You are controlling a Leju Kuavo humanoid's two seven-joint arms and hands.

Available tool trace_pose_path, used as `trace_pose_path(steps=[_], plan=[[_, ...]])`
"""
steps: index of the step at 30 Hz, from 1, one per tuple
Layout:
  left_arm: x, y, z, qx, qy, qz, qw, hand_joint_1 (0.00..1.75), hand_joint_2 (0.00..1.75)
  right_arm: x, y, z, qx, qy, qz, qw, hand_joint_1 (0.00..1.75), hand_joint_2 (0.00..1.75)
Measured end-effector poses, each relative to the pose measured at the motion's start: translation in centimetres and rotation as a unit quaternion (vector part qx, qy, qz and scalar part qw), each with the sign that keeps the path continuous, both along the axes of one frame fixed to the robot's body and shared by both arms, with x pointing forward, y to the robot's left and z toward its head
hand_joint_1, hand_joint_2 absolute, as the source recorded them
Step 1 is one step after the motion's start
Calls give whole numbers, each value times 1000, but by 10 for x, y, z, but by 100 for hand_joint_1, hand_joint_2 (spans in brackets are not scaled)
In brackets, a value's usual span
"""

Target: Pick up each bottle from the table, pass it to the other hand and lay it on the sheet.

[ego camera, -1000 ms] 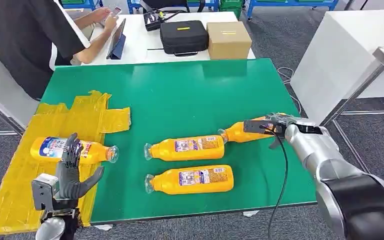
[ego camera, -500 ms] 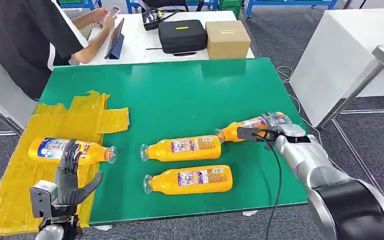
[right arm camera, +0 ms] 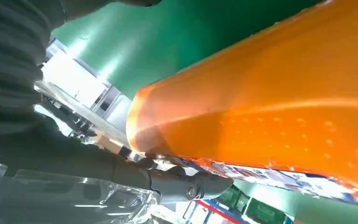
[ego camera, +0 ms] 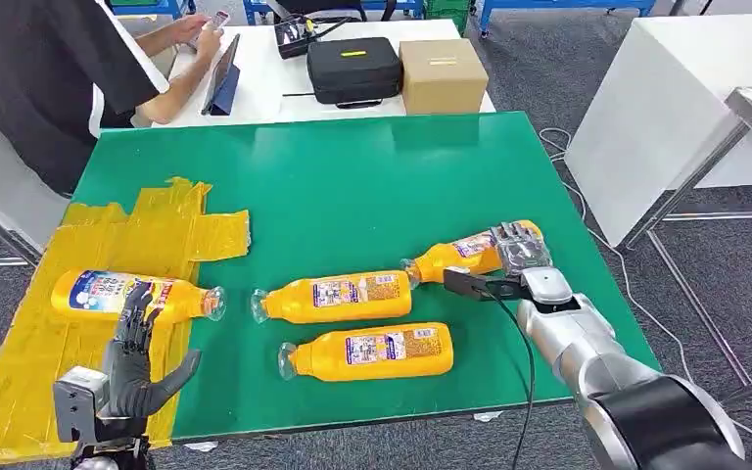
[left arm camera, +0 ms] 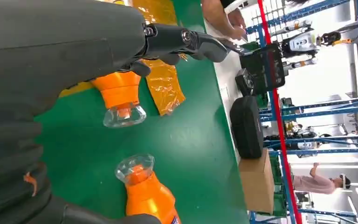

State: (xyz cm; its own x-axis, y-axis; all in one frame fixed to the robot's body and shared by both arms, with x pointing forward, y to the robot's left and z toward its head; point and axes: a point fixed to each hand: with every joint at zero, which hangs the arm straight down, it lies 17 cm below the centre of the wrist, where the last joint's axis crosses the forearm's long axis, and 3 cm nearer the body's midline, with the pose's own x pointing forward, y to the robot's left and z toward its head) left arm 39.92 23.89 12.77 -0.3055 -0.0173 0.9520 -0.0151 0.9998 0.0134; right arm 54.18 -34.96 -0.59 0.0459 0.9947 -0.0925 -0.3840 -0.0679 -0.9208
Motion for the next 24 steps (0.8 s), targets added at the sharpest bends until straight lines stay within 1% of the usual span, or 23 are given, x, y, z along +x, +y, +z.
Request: trace_pose_path(steps=[5,6,7,8,9,10,15,24], plan=[[2,-1,0,-1,0,-1,1000,0,175,-7,-5,-10,-9,37,-11,999,2,175],[2,-1,0,-1,0,-1,1000,0,175,-7,-5,-10,-9,39,-12,999,30,175],[2,-1,0,-1,0,-1,1000,0,175,-7,-7,-11,-11,43,-15,999,96,175],[2,-2,1,-1,0,-2,1000,0,175,-8,-8,-11,-13,50,-18,999,96,175],[3,-3,0,-1,0,-3,1000,0,175,-10,-11,-13,-16,61,-24,998,152,175],[3,-4,0,-2,1,-3,1000,0,175,-10,-12,-13,-17,68,-27,997,173,175],[5,-9,0,-4,1,-8,1000,0,175,-7,-16,-9,-11,81,-28,996,175,175],[15,-17,6,-4,-6,-16,1000,0,175,-2,-26,0,-11,85,-29,996,175,175]])
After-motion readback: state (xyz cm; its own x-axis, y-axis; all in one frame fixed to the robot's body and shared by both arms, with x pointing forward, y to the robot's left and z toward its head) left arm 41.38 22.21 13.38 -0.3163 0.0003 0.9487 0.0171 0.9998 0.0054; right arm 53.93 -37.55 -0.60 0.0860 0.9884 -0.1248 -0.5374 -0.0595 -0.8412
